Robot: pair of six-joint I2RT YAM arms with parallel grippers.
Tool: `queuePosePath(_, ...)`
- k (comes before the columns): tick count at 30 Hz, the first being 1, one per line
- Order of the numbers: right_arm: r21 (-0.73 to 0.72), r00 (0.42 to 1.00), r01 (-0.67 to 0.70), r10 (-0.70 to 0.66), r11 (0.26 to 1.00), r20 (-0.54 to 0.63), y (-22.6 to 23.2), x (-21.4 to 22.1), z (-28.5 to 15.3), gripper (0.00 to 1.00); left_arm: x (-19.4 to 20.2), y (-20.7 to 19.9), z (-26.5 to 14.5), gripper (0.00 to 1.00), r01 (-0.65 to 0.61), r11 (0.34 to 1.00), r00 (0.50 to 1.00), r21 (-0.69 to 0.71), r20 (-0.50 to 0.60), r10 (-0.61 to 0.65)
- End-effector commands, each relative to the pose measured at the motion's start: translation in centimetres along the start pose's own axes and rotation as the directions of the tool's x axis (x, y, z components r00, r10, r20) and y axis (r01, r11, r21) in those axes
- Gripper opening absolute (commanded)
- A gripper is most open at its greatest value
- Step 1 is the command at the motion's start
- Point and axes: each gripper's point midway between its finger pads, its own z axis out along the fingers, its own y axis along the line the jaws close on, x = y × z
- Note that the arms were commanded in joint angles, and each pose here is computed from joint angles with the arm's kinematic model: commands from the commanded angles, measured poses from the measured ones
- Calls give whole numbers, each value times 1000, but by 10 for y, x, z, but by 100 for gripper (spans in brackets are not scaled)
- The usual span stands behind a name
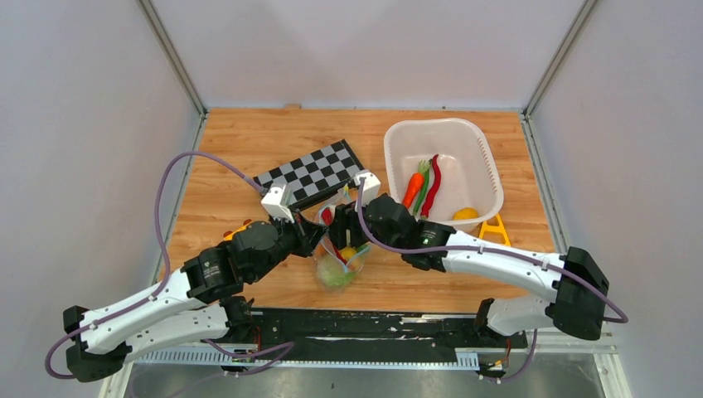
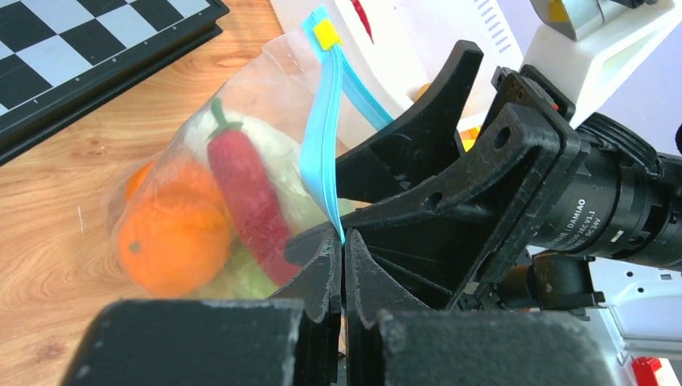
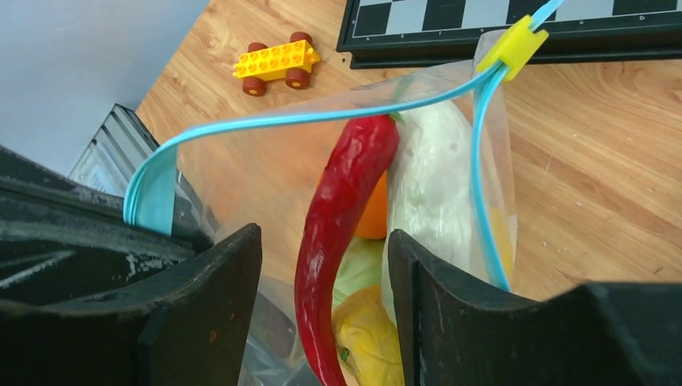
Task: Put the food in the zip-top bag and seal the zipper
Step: Place the fake vegetable in the zipper food storage bag.
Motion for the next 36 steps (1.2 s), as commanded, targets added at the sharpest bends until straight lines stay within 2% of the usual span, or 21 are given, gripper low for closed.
queuePosePath(1, -11, 997, 42, -41, 999, 67, 10, -29, -22, 59, -15, -2, -3, 0, 35, 999, 998, -6, 51, -34)
queuePosePath(4, -26, 994, 73, -71, 997, 81, 10, -32, -30, 59, -16, 0, -4, 0, 33, 999, 998, -18, 54, -32)
queuePosePath(7, -80, 993, 106, -101, 991, 68, 18, -31, -36, 47, -15, -2, -3, 0, 32, 999, 998, -12, 51, -31)
queuePosePath(9, -98, 992, 121, -116, 988, 50, 20, -29, -35, 35, -13, -3, -1, 0, 29, 1000, 999, -9, 45, -28)
queuePosePath(12, -119, 987, 159, -161, 980, -7, 24, -19, -26, 30, -13, -7, 0, 0, 27, 1000, 999, 7, 39, -27)
queuePosePath(15, -100, 978, 189, -197, 977, -73, 18, -6, -10, 27, -13, -7, 0, 0, 26, 1000, 999, 9, 36, -27)
queuePosePath(18, -151, 964, 208, -229, 966, -136, 22, 9, 3, 27, -13, -6, -2, 0, 27, 1000, 999, 3, 39, -27)
queuePosePath(23, -149, 953, 210, -236, 966, -189, 21, 15, 16, 24, -16, -3, -5, 0, 33, 999, 998, -6, 49, -32)
queuePosePath(31, -240, 961, 272, -277, 932, 12, 46, -33, -28, 31, -16, 6, -5, 0, 32, 998, 998, -47, 57, -29)
queuePosePath(36, -197, 955, 296, -287, 935, 73, 40, -50, -54, 33, -15, 7, -5, 0, 34, 998, 998, -50, 58, -31)
